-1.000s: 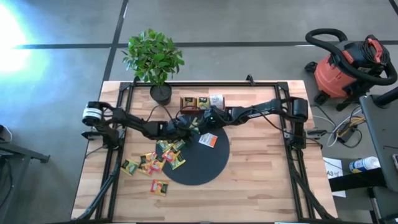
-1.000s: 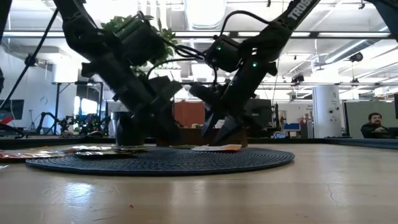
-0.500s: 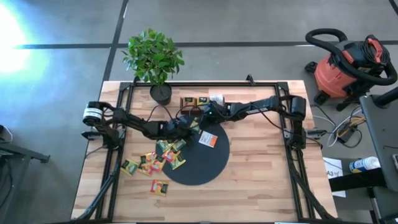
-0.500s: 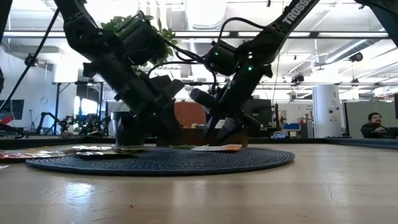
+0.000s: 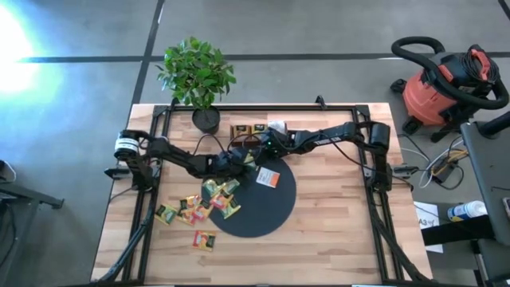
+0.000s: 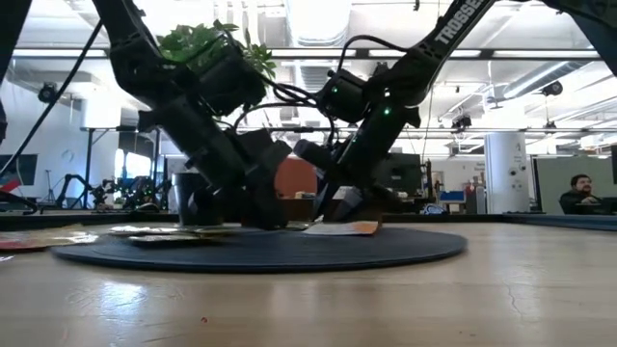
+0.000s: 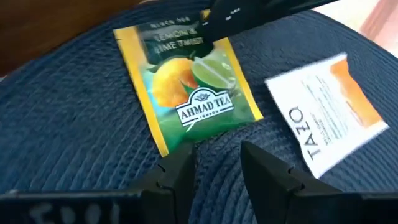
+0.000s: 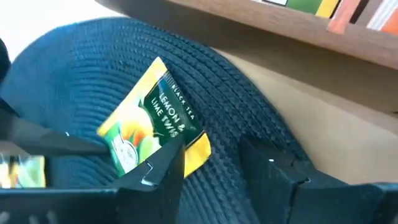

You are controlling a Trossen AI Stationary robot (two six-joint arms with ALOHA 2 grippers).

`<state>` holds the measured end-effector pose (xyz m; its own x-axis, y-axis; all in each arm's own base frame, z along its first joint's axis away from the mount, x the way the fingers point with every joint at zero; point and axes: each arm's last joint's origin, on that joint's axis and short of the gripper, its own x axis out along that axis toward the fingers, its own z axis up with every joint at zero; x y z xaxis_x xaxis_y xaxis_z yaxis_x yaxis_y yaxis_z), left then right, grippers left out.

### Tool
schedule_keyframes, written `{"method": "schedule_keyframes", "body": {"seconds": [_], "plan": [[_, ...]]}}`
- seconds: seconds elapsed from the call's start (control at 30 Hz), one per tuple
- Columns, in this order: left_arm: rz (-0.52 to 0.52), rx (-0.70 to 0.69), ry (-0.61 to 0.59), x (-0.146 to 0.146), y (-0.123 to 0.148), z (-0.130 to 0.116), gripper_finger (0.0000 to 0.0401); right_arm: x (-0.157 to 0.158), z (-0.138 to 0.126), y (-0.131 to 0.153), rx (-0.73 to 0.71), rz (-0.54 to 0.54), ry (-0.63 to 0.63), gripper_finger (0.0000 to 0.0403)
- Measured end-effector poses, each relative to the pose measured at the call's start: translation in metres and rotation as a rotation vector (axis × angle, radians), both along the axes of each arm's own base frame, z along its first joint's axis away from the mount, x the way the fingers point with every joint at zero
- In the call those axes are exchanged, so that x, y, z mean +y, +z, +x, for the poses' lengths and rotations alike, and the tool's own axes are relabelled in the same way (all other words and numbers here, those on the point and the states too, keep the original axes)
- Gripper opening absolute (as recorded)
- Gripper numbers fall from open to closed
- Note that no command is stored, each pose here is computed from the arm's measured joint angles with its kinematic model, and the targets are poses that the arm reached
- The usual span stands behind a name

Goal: Pick & Place Tea
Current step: Put the yellow tea bag into the middle slot of the wooden organizer

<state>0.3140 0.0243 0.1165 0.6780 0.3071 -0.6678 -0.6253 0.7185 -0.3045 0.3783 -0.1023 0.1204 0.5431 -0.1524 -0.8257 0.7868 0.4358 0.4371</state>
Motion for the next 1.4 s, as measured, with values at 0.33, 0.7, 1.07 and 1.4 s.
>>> {"method": "schedule_keyframes", "body": {"seconds": [0.33,0.7,1.07,1.4], "plan": [[0.015,-0.014,-0.036,0.001,0.006,0.010,0.0113,-0.002,0.009,0.014,-0.048,-0.044,0.044,0.0129],[0.008,-0.007,-0.033,0.003,0.003,0.010,0.0113,0.000,0.011,0.019,-0.045,-0.026,0.091,0.0095],[0.012,-0.003,-0.030,0.004,0.003,0.010,0.0113,-0.001,0.015,0.022,-0.085,-0.102,0.154,0.0082],[0.014,0.000,-0.027,0.004,0.002,0.010,0.0113,0.005,0.015,0.022,-0.100,-0.103,0.297,0.0064]]}}
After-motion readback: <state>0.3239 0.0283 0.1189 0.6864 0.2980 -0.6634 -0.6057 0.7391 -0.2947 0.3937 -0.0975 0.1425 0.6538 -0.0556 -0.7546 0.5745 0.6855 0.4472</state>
